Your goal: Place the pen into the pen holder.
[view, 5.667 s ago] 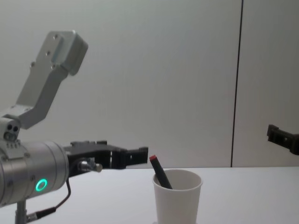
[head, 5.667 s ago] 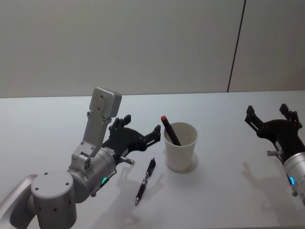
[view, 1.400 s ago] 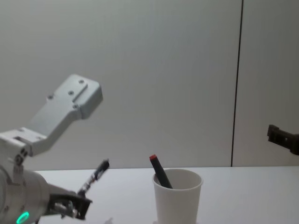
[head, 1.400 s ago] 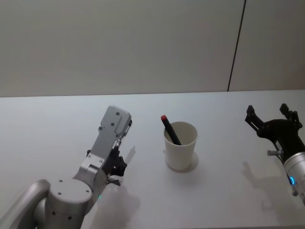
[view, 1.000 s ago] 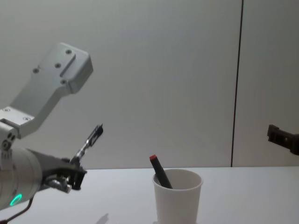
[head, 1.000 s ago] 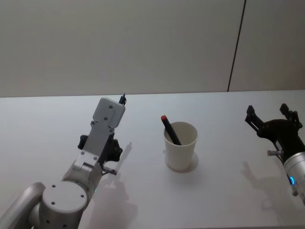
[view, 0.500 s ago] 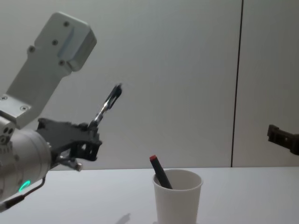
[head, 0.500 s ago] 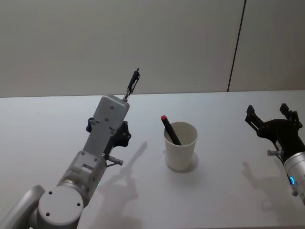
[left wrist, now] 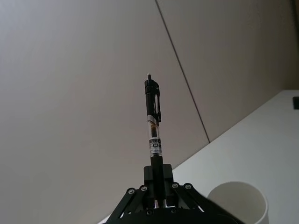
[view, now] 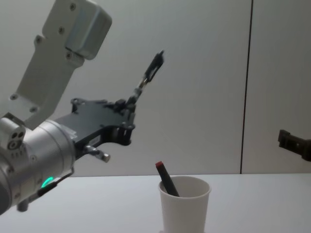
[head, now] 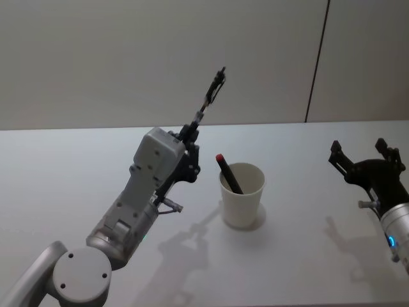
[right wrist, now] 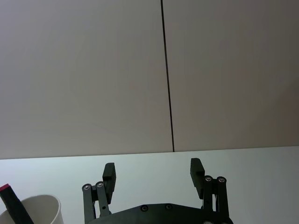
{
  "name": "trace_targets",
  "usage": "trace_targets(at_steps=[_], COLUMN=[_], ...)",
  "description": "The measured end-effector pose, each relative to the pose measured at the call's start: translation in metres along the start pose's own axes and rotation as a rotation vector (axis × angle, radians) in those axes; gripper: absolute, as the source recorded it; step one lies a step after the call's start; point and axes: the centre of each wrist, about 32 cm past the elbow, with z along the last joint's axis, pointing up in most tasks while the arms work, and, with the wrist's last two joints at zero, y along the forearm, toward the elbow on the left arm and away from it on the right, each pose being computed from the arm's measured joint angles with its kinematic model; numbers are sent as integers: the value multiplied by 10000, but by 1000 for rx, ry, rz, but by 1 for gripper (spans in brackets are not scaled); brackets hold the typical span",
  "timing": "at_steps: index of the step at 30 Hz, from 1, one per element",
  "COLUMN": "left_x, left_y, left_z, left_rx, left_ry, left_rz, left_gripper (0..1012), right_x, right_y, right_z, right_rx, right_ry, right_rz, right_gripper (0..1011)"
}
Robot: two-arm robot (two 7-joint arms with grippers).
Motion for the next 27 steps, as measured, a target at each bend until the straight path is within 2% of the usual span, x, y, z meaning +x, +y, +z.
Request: trace_targets(at_steps=[3,4,6,14,20,27], left_x=[10,10,17,26,25,26], left_y=[-56,-56,-95,-231,-299,-338], left_z=[-39,-39,-59,-126,-153,-170], left_rx=[-56,-56,-97,-198,-243,-271], left_ry=[2,2,5,21,26,28], left_rz=[-38,-38,-68,-149,-184,-205], left_gripper=[123,123,123,123,123,123], right_x=[0,0,0,0,0,0], right_y=[0,0,0,0,0,0], right_z=[0,0,0,0,0,0], right_rx=[0,0,0,0,0,0], right_ry=[0,0,0,0,0,0], right_rz=[0,0,0,0,0,0], right_gripper=[1001,1001,1002,1001,1002,1001])
